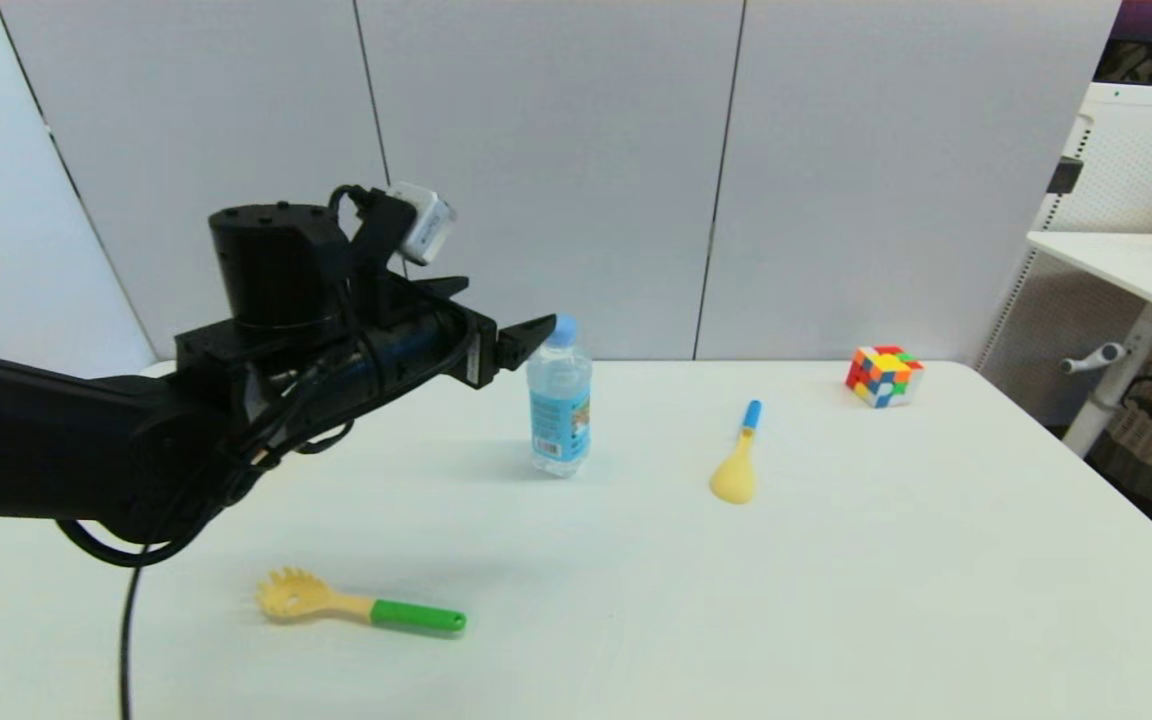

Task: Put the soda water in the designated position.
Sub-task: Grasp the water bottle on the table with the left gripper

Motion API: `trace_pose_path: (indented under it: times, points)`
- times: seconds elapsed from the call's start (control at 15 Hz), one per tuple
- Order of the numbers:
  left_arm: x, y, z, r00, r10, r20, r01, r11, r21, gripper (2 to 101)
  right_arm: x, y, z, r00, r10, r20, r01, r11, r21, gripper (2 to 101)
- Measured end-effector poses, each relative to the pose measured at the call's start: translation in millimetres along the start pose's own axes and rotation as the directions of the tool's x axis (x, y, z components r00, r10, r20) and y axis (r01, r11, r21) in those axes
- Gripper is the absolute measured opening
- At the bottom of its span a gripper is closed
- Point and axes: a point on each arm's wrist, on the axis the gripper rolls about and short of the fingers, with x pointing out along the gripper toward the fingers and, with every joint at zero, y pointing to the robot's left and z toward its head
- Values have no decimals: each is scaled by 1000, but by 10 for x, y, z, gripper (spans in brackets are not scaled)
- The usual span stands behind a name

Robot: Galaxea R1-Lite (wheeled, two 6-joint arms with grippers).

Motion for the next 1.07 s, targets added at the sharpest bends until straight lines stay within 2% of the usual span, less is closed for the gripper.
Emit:
trace_pose_path:
  times: [0.13,0.47,1.07]
  points:
    - [144,-39,-113,1000,-9,25,9,1000,0,978,0,0,0,1000,0,0,0,1000,0,980]
    - [352,-145,-367,999,-36,-3,36,999,-35,978,0,0,0,1000,0,0,0,1000,0,980]
    - [700,-344,-705,999,29,-18,-31,993,-110,978,0,0,0,1000,0,0,0,1000,0,980]
